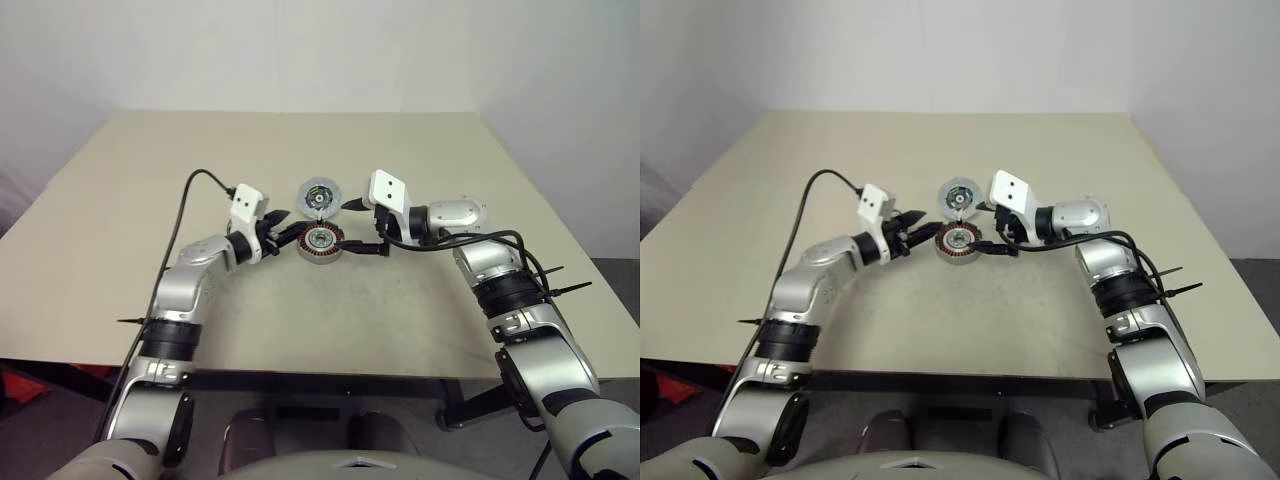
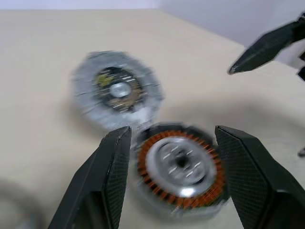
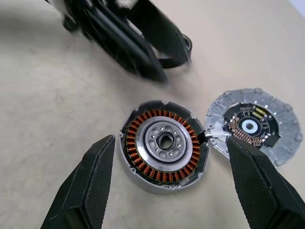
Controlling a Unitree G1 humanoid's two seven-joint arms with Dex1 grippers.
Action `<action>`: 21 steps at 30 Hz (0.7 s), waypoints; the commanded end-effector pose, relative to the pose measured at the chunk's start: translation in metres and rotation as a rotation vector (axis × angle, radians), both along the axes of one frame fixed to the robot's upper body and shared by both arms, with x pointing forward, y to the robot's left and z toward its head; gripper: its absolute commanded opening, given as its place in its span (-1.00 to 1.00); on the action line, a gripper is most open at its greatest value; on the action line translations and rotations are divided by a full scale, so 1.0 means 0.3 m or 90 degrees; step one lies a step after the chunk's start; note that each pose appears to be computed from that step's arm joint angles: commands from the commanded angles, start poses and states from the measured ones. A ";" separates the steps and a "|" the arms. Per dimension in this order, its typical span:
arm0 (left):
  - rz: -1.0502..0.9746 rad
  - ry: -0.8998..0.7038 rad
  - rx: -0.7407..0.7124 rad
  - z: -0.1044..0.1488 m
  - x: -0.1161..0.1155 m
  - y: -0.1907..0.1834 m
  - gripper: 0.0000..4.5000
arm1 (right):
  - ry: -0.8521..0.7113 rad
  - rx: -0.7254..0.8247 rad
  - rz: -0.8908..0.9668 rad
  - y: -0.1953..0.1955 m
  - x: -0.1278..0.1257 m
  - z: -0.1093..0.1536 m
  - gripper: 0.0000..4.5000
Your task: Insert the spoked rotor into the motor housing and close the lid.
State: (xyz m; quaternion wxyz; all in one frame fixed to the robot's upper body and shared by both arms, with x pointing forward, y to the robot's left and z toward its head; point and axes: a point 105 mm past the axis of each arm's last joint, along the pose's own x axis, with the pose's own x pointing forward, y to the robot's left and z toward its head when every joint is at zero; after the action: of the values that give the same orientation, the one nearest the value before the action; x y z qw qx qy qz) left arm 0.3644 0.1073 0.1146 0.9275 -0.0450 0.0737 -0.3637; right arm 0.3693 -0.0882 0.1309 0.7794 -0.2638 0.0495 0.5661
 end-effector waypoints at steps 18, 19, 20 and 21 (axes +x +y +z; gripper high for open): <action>0.123 0.010 0.019 -0.032 -0.098 0.177 0.34 | -0.017 0.050 -0.062 0.113 0.078 0.039 -0.16; 0.124 0.010 0.019 -0.031 -0.098 0.180 0.34 | -0.015 0.048 -0.063 0.117 0.078 0.033 -0.33; 0.126 0.011 0.019 -0.032 -0.097 0.182 0.34 | -0.014 0.046 -0.062 0.120 0.077 0.027 -0.48; 0.128 0.011 0.020 -0.032 -0.097 0.186 0.34 | -0.011 0.042 -0.059 0.123 0.074 0.020 -0.62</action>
State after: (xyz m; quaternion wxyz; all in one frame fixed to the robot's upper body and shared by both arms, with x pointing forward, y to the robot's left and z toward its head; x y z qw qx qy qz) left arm 0.3340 0.1616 0.0901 0.9559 -0.0503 0.1105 -0.2676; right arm 0.3885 -0.0549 0.1223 0.8123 -0.2348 0.0583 0.5308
